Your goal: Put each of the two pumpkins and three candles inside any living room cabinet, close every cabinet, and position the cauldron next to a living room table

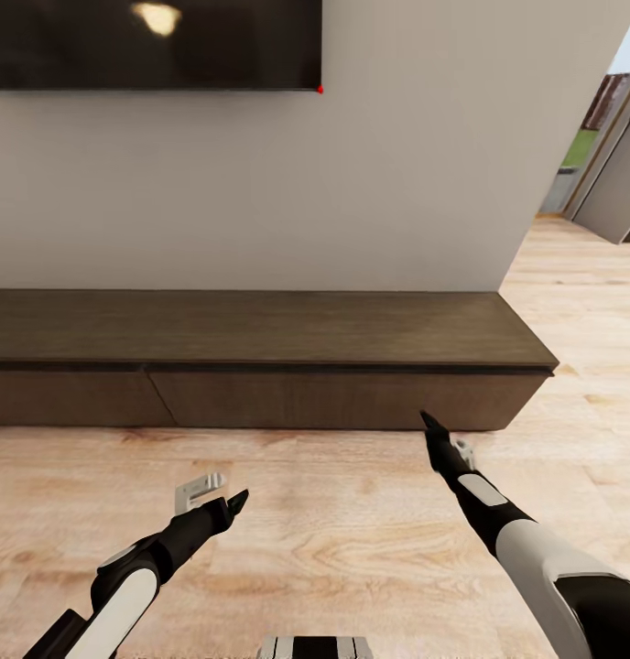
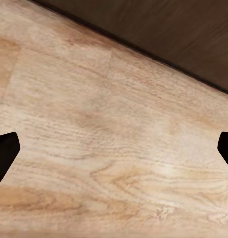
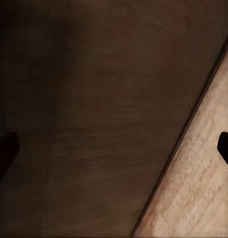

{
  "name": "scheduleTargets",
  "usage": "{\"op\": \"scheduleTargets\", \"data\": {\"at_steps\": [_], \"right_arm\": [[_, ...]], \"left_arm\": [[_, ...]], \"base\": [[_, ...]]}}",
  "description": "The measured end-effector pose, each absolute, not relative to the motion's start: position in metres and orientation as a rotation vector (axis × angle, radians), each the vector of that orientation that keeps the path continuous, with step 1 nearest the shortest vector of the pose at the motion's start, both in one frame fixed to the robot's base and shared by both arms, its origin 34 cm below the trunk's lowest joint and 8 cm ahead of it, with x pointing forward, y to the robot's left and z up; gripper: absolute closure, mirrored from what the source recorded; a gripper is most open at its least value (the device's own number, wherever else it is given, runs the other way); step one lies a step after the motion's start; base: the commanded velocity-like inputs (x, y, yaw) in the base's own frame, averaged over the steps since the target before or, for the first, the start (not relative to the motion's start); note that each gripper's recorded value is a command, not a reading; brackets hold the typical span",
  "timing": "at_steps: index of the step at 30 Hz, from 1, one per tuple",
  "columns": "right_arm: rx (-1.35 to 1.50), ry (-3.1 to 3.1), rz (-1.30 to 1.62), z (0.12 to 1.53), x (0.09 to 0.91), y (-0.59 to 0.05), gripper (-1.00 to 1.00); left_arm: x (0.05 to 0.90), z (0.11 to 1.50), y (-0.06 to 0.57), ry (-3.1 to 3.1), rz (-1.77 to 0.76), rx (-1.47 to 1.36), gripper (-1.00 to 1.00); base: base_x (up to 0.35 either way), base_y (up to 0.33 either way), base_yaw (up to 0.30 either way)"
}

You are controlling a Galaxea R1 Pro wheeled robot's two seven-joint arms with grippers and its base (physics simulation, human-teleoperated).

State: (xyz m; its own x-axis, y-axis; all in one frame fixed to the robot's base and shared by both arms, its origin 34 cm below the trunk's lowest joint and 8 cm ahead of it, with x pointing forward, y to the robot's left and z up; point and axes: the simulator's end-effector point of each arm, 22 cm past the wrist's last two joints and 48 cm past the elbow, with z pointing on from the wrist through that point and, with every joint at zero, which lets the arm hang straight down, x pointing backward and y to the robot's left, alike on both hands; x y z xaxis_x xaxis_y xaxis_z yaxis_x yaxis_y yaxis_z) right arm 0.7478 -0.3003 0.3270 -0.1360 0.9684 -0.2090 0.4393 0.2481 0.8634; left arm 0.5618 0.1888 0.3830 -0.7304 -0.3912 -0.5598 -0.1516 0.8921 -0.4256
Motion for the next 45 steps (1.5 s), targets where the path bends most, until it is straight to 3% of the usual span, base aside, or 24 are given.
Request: {"op": "scheduleTargets", "data": {"at_steps": [45], "right_arm": [[1.150, 1.659, 0.928, 0.357, 0.765, -0.288, -1.00]], "left_arm": [[0.560, 0.376, 0.189, 2.395, -0.463, -0.390, -1.00]], "base": [[0.025, 0.000, 0.000]]}}
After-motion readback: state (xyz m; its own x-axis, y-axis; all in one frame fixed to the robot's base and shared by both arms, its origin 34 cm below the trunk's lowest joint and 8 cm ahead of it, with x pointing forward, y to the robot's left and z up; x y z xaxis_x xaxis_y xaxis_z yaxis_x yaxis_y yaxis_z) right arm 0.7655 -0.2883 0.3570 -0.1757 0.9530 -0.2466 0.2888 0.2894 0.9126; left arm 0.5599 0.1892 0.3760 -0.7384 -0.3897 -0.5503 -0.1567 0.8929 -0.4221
